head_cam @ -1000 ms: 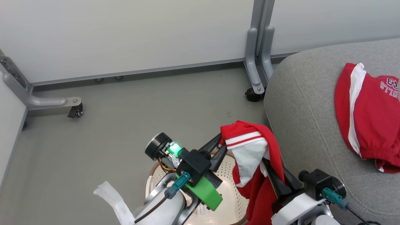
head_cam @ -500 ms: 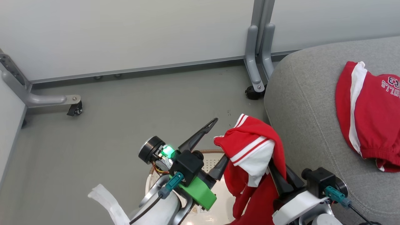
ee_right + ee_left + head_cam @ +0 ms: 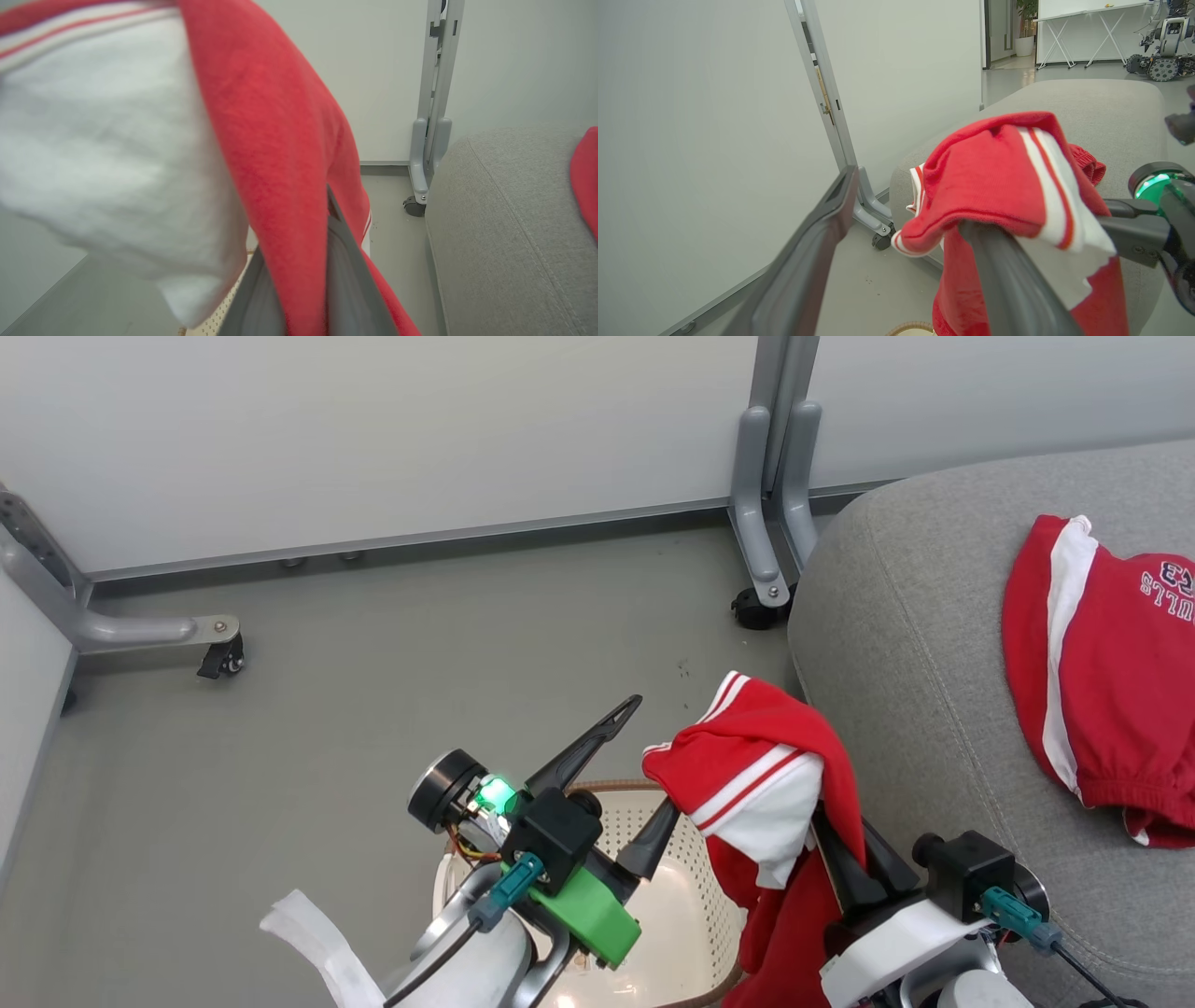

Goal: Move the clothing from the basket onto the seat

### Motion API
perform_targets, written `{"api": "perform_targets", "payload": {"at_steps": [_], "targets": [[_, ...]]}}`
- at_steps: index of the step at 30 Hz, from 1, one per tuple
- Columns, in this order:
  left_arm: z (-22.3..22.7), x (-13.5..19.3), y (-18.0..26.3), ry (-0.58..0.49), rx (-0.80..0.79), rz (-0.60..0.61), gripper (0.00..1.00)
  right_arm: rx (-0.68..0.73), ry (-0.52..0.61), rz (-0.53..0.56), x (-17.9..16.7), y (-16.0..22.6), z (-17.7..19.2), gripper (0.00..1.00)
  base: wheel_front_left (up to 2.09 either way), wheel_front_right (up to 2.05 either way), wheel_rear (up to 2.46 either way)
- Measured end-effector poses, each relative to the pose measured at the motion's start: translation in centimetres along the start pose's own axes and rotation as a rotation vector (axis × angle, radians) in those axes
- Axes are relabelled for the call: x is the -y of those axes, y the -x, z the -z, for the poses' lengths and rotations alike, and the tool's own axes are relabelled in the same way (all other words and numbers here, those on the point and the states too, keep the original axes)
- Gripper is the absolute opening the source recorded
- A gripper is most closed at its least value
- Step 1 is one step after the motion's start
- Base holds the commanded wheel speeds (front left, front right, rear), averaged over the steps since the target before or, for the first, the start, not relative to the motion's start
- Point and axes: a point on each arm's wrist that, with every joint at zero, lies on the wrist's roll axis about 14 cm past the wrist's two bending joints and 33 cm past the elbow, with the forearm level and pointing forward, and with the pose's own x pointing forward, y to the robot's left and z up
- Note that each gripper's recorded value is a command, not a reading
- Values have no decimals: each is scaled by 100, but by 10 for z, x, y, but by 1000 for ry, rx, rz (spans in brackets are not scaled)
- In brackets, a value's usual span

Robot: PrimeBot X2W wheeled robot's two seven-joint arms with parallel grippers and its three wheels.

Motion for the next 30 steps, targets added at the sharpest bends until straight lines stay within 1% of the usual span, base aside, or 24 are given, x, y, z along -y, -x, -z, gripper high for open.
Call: {"api": "perform_targets", "payload": {"at_steps": [10,15,22,26,30], "targets": [[2,-2,-1,11,-3,-5,100,0,0,9,3,0,0,0,0,0,0],[7,-4,-2,29,-10,-15,100,32,13,45,16,-1,-11,0,0,0,0],[16,-5,-5,54,-16,-2,100,110,48,164,55,7,-39,0,0,0,0],[21,-6,-11,59,-12,2,100,146,74,251,80,21,-53,0,0,0,0],[23,-6,-18,55,-3,17,100,176,102,354,106,44,-65,0,0,0,0]]}}
